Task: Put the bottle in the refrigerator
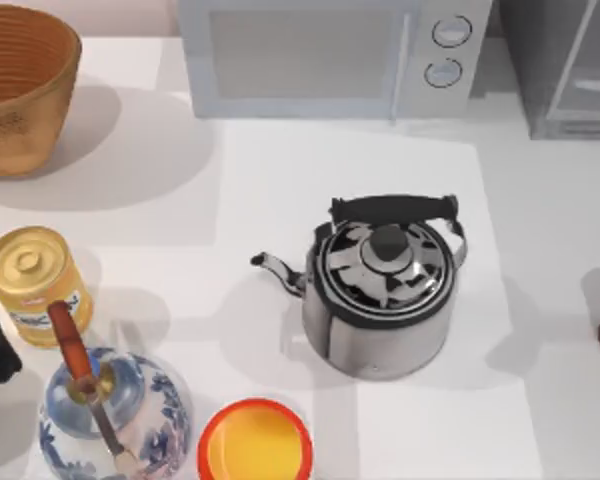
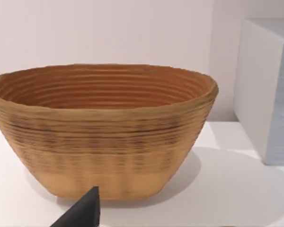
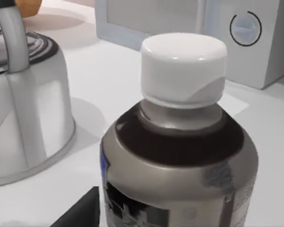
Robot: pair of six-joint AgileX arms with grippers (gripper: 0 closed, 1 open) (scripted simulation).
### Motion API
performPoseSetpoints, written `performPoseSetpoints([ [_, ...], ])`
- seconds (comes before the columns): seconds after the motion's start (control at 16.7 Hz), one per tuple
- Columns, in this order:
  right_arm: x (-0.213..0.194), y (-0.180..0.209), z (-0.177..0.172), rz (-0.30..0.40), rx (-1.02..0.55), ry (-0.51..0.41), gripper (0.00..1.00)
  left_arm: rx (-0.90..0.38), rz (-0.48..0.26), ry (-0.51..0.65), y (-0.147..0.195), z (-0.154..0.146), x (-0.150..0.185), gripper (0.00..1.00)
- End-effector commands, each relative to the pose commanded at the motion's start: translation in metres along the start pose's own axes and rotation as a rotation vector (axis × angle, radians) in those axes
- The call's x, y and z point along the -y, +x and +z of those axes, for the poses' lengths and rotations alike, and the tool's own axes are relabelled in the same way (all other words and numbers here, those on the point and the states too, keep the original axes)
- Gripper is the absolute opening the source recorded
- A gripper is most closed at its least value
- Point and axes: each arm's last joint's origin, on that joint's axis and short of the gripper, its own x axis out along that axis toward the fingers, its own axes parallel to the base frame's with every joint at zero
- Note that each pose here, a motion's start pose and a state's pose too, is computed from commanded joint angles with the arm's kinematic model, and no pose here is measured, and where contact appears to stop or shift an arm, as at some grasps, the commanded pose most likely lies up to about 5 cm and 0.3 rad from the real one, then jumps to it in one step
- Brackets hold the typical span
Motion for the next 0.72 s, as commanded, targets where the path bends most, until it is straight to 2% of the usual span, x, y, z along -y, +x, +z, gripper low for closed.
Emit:
performPoseSetpoints([
  [0.36, -0.011, 0.027, -0.006, 0.001, 0.004, 0.0, 1.0, 0.0, 0.0, 0.0, 0.0, 0.0, 0.0, 1.0],
  [0.72, -0.022, 0.034, -0.013, -0.001, 0.005, 0.002, 1.0, 0.0, 0.0, 0.0, 0.0, 0.0, 0.0, 1.0],
])
